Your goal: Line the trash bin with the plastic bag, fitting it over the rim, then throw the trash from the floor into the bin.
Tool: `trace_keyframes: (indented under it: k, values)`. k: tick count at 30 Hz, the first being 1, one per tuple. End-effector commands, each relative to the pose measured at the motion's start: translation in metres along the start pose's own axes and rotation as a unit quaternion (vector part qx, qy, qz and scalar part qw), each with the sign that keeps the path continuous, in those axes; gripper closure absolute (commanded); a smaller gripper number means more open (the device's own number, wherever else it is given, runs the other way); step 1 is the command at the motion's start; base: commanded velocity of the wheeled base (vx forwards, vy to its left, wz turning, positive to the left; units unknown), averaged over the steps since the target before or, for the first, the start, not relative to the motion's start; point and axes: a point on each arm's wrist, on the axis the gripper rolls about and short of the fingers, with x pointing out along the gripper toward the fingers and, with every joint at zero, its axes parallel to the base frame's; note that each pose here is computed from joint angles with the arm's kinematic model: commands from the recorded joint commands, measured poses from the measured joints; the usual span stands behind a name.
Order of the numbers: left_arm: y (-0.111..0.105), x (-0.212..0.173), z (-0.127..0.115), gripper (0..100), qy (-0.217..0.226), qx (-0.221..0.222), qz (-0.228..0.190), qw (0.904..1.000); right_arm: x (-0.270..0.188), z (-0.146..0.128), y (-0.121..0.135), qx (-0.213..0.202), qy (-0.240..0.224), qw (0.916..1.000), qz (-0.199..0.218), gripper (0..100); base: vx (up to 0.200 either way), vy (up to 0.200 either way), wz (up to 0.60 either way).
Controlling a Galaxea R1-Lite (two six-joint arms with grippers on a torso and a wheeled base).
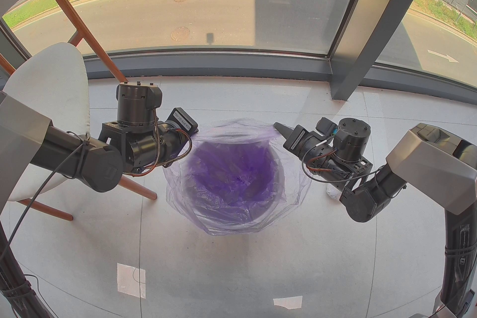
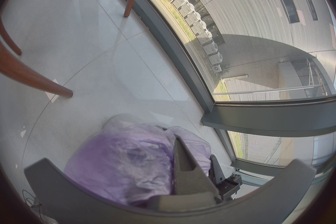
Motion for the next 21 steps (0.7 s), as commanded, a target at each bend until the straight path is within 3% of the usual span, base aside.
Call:
trace_keyframes:
  k: [1, 9, 10, 16, 21]
  values:
    - [0.004, 0.008, 0.004, 100, -0.003, 0.005, 0.001, 1.0000, 0.010, -0.002, -0.005, -0.005, -0.005, 1.0000, 0.006, 100, 0.000, 0.000, 0.00]
    - [0.009, 0.020, 0.010, 100, -0.011, 0.002, 0.006, 0.9999, 0.024, 0.002, -0.003, -0.021, -0.019, 0.9994, 0.019, 100, 0.000, 0.000, 0.00]
    - [0.012, 0.024, 0.009, 100, -0.009, 0.001, 0.010, 0.9999, 0.025, 0.003, -0.004, -0.020, -0.013, 0.9996, 0.011, 0, 0.000, 0.000, 0.00]
    - [0.014, 0.028, 0.012, 100, -0.013, -0.004, 0.013, 0.9998, 0.023, 0.011, -0.005, -0.021, -0.021, 0.9995, 0.008, 0, 0.000, 0.000, 0.00]
    - [0.017, 0.029, 0.022, 100, -0.026, -0.009, 0.013, 0.9995, 0.003, 0.019, 0.010, -0.020, -0.013, 0.9997, 0.006, 0, 0.000, 0.000, 0.00]
